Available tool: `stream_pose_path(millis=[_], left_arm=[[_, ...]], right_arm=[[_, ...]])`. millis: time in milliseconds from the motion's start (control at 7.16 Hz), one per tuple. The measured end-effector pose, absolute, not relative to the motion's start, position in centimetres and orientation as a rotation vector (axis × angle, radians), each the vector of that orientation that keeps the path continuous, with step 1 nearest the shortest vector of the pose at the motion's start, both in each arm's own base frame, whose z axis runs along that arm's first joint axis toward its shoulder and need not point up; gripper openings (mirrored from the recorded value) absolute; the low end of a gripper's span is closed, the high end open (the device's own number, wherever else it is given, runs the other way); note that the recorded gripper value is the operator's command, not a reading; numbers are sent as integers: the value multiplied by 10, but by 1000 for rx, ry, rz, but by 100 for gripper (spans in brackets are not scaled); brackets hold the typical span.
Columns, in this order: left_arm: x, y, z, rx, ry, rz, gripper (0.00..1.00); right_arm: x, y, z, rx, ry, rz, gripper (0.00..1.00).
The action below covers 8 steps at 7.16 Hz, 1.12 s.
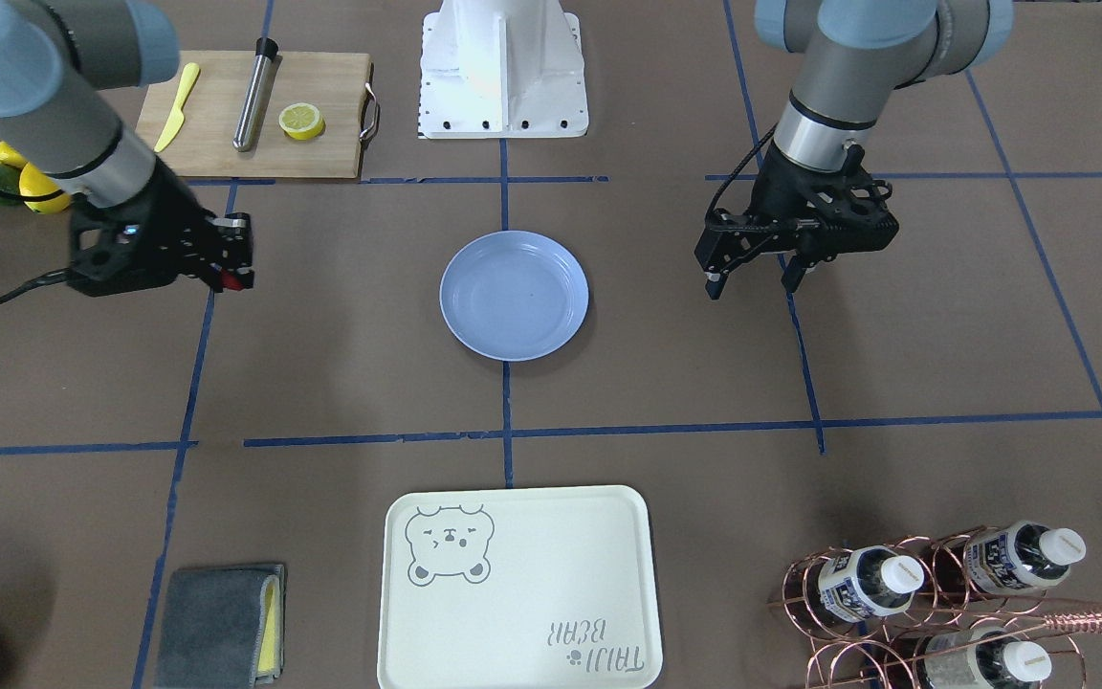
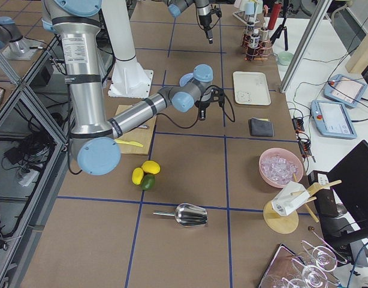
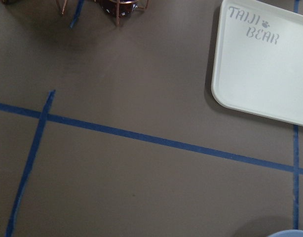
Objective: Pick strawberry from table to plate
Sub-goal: 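Lift the strawberry with the right gripper and carry it over the plate, then lower the strawberry onto the plate and open the right gripper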
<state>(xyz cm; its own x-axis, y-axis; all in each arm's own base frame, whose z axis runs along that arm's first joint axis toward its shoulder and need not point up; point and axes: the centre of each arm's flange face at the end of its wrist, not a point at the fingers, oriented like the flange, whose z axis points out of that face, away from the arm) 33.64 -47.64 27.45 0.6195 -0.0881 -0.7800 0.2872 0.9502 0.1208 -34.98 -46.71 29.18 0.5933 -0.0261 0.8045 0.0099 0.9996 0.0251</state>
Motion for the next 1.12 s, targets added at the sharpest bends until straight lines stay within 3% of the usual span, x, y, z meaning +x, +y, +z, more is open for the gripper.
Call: stream_pose_path(millis=[559,1118], left_arm=[[244,-508,356,296,709,8,100],[206,-519,382,313,668,62,100]], right_arm=[[-520,-450,191,45,-873,-46,0],[-628,-423,175,62,-796,-90,0]])
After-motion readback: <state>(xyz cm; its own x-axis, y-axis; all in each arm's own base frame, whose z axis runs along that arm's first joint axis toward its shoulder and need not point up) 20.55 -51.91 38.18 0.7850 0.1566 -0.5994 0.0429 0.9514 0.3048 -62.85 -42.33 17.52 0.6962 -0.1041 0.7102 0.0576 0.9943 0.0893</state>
